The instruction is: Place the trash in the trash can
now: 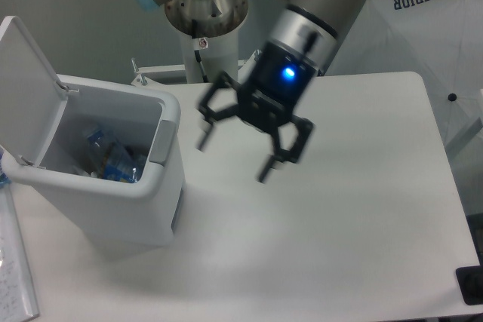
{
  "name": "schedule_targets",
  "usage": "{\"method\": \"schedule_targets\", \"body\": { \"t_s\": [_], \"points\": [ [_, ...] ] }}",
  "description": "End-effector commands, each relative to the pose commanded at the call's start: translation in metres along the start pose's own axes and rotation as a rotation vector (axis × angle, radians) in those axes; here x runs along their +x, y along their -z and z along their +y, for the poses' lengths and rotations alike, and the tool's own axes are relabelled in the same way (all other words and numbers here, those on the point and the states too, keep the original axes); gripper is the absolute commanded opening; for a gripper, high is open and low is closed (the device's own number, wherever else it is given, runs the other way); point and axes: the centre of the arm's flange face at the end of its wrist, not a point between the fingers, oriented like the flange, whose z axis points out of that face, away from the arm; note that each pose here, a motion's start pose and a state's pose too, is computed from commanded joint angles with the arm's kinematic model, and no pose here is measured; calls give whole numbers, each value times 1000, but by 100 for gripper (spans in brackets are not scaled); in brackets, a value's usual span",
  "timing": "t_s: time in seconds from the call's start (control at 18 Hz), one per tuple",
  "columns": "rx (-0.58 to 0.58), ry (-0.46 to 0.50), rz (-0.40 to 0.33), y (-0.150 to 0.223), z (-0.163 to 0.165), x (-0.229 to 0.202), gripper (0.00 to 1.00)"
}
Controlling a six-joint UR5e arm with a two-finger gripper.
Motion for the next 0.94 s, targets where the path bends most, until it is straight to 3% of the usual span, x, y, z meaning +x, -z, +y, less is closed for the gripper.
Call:
{"method": "schedule_targets", "body": {
  "t_s": [0.17,0.28,0.5,0.61,0.72,0.94],
  "points": [
    [-214,-84,-176,-13,37,-17,100],
    [-285,-124,-225,-16,48,-24,100],
    [-367,-226,-249,-22,59,-38,100],
    [-478,-342,-280,-27,70,-49,100],
    [-516,-426,-283,-24,71,-53,100],
    [-529,-455,-267,-26,76,-53,100]
  ]
}}
